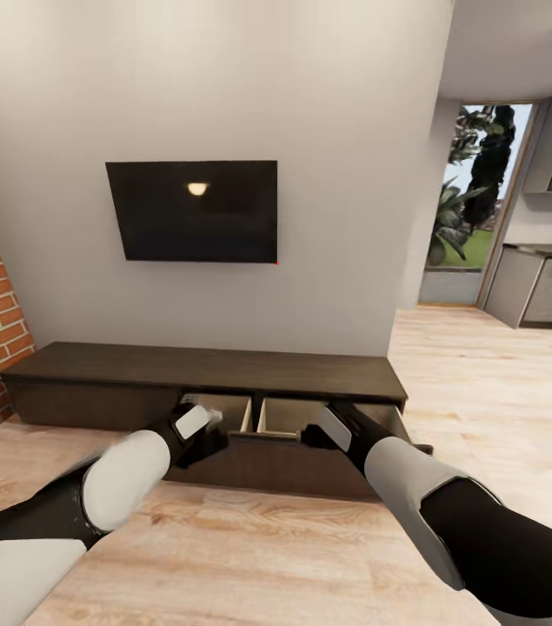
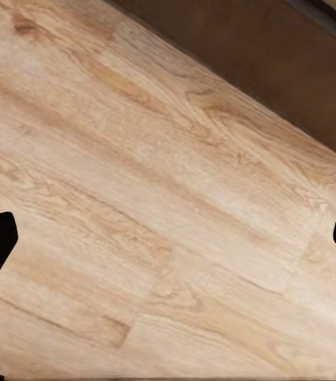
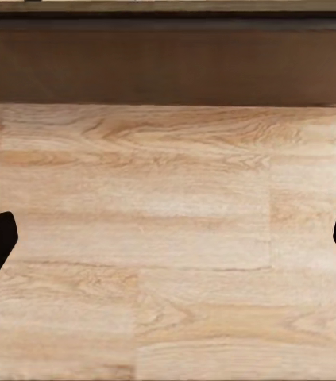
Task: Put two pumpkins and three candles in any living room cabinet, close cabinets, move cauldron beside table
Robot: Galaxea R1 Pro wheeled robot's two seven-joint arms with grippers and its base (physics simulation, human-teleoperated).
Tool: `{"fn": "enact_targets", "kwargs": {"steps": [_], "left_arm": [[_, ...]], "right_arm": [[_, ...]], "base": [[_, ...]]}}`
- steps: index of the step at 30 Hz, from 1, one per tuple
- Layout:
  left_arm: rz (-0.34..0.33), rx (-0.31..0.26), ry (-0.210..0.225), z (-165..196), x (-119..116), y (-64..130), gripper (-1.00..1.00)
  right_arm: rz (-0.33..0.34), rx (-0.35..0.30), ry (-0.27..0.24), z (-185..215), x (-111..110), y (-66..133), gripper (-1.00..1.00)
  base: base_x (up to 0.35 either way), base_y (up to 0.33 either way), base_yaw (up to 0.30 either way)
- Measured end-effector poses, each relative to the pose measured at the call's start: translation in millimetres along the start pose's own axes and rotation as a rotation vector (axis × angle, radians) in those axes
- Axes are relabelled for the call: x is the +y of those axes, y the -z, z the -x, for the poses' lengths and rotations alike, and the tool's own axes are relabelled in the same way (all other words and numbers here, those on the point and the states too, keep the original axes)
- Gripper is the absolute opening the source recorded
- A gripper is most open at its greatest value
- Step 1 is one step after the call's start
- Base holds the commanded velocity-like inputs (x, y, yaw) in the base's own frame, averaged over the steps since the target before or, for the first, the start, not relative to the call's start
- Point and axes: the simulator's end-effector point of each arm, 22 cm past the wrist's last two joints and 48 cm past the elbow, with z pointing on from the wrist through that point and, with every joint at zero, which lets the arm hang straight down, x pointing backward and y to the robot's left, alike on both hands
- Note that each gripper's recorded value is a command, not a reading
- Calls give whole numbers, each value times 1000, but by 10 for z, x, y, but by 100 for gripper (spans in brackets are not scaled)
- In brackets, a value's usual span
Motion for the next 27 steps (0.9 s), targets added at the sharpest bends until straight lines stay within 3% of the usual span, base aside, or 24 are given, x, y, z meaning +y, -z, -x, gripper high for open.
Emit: {"fn": "enact_targets", "kwargs": {"steps": [2, 8, 15, 17, 21, 25, 27], "left_arm": [[-36, -6, 7, -132, -13, -121, 100], [-83, -74, -31, -327, 43, -362, 100], [-83, -71, -41, -652, 188, -554, 100], [-76, -94, -28, -731, 265, -624, 100], [-78, -107, -18, -891, 344, -713, 100], [-67, -88, -9, -1243, 516, -856, 100], [-65, -96, 0, -1373, 588, -909, 100]], "right_arm": [[0, 6, -4, -77, -6, -42, 100], [-2, 16, -16, -299, -26, -160, 100], [-3, 14, -33, -510, -45, -271, 100], [-4, 23, -39, -646, -57, -329, 100], [-12, 4, -56, -757, -95, -403, 100], [-47, -34, -67, -1069, -280, -593, 100], [-28, -102, -65, -1202, -305, -691, 100]], "base": [[-333, 0, 0], [-333, 0, 0], [-203, 0, 0], [-23, 0, 0], [-9, 0, 0], [-1, 0, 0], [0, 0, 0]]}}
